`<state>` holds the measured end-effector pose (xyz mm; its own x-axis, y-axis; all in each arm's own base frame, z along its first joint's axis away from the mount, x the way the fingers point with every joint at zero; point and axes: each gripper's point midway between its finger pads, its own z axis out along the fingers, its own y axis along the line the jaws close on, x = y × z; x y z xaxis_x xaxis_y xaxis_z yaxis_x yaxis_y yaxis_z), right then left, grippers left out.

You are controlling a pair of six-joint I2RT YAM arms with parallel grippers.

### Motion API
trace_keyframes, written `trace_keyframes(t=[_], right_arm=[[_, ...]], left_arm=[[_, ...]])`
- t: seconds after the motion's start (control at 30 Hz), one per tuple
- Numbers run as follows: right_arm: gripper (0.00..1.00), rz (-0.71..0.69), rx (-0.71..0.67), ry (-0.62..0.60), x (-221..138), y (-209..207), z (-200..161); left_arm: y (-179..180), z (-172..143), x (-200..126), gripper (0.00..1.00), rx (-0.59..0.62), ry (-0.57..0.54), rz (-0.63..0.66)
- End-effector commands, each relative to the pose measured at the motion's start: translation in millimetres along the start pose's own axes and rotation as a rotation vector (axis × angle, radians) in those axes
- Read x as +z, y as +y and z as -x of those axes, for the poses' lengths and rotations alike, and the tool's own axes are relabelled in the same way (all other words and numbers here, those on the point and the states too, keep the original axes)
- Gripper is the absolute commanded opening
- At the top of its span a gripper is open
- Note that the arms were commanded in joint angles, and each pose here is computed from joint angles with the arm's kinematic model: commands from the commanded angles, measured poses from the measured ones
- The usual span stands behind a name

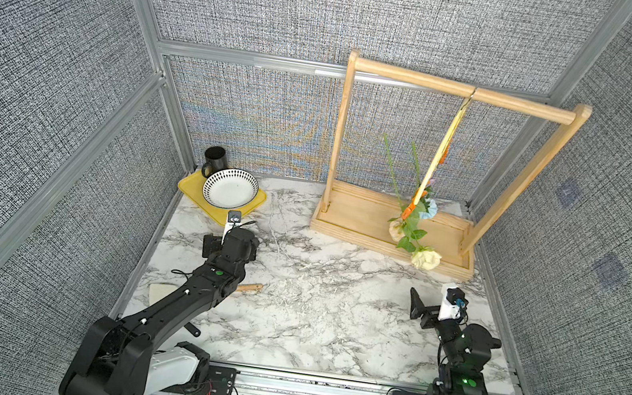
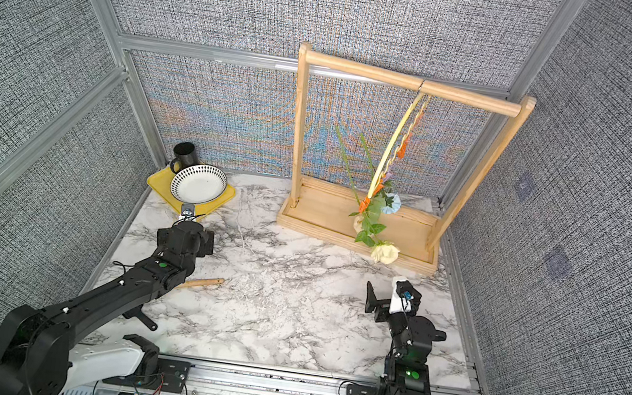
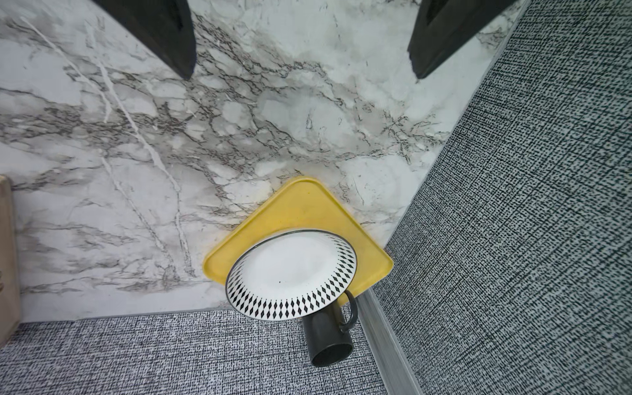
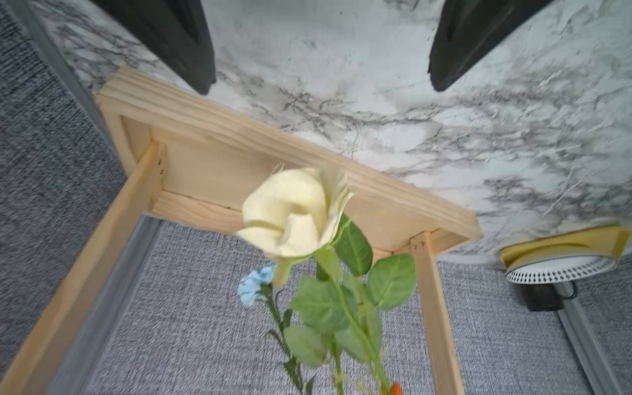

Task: Dry the flowers on a clothes hanger
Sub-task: Reset both arms

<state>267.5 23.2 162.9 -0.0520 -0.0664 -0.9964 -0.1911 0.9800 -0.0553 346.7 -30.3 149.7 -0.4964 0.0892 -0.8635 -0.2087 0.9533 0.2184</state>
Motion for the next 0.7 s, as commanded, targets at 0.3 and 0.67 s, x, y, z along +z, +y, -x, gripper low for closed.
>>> trace_keyframes(t=[0.3,0.67], right_arm=[[0.99,-0.122,-0.028,-0.012,12.1,-23.7,-13.1],[0.99,-0.104,-0.032,0.018,14.1,-21.8,-19.2]], left_arm=[[9.9,-10.4,17.0,1.00,0.007,-0.112,0.020],[2.9,-8.9,33.4,1.00,-0.019,-0.145,-0.045]])
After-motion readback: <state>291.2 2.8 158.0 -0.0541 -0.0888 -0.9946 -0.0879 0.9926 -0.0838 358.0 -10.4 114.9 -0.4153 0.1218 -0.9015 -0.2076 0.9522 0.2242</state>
